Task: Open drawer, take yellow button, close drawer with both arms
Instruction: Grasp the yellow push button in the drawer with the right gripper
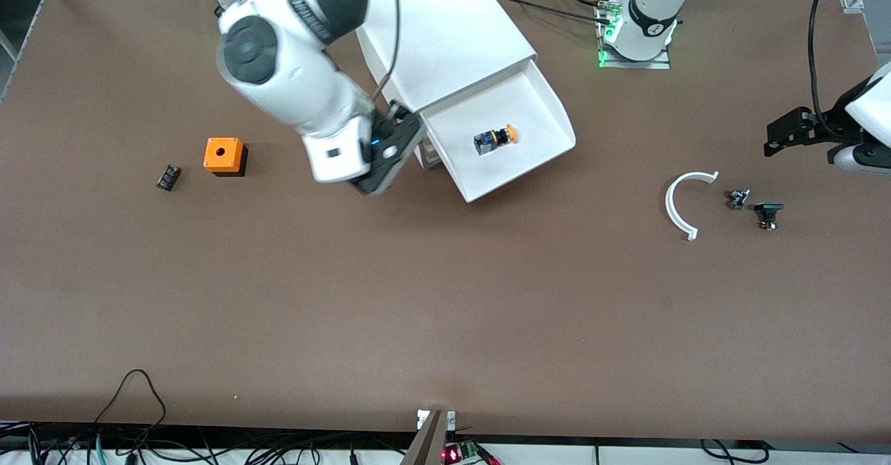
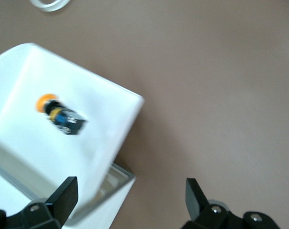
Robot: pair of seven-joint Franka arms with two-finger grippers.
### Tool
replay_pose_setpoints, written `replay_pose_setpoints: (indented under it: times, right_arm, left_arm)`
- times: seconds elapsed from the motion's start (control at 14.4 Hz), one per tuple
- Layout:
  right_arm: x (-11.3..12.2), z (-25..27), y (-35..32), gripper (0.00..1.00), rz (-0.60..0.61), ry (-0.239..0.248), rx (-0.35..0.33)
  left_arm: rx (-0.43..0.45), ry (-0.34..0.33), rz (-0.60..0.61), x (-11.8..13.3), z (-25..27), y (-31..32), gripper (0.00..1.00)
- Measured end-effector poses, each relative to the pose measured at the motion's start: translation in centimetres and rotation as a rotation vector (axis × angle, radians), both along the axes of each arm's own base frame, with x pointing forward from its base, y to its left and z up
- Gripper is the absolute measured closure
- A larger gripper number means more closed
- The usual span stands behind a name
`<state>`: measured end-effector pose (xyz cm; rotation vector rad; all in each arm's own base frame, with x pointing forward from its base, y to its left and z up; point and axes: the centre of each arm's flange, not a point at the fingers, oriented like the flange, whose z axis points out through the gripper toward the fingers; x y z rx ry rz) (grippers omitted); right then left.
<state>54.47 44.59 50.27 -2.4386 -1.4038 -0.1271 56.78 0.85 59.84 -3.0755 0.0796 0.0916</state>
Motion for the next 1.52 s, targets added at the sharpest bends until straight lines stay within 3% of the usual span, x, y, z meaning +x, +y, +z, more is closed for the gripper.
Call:
replay_pose_setpoints:
  times: [0.42,0.62,0.76,0.9,1.18,1.52]
  right_arm:
    - [-3.1,-2.0,7.7,0.0,0.301,-0.09,0.014]
    - [-5.9,-3.1,10.9,0.0,0.444,-0.17,-0.077]
    - [-7.3,-4.8,12.5,0.0,0.519,-0.189,-0.12]
    - [-7.3,-6.6,13.0,0.0,0.59,-0.21,-0.144]
    - [-6.6,-8.4,13.0,0.0,0.625,-0.212,-0.156]
    - [-8.0,-10.9,14.4,0.0,0.655,-0.189,-0.169]
  left_arm:
    - [0.031,-0.001,0.074,-0.2,0.2,0.3,0.0]
    - [0.012,-0.013,0.099,-0.4,0.0,0.2,0.0]
    - [-0.011,-0.008,0.119,-1.0,-0.4,0.5,0.0]
    - [-0.019,-0.012,0.126,-1.5,-0.3,0.8,0.0]
    - [-0.019,-0.015,0.127,-1.9,-0.3,0.7,0.0]
    - [-0.02,-0.016,0.127,-1.9,-0.3,0.7,0.0]
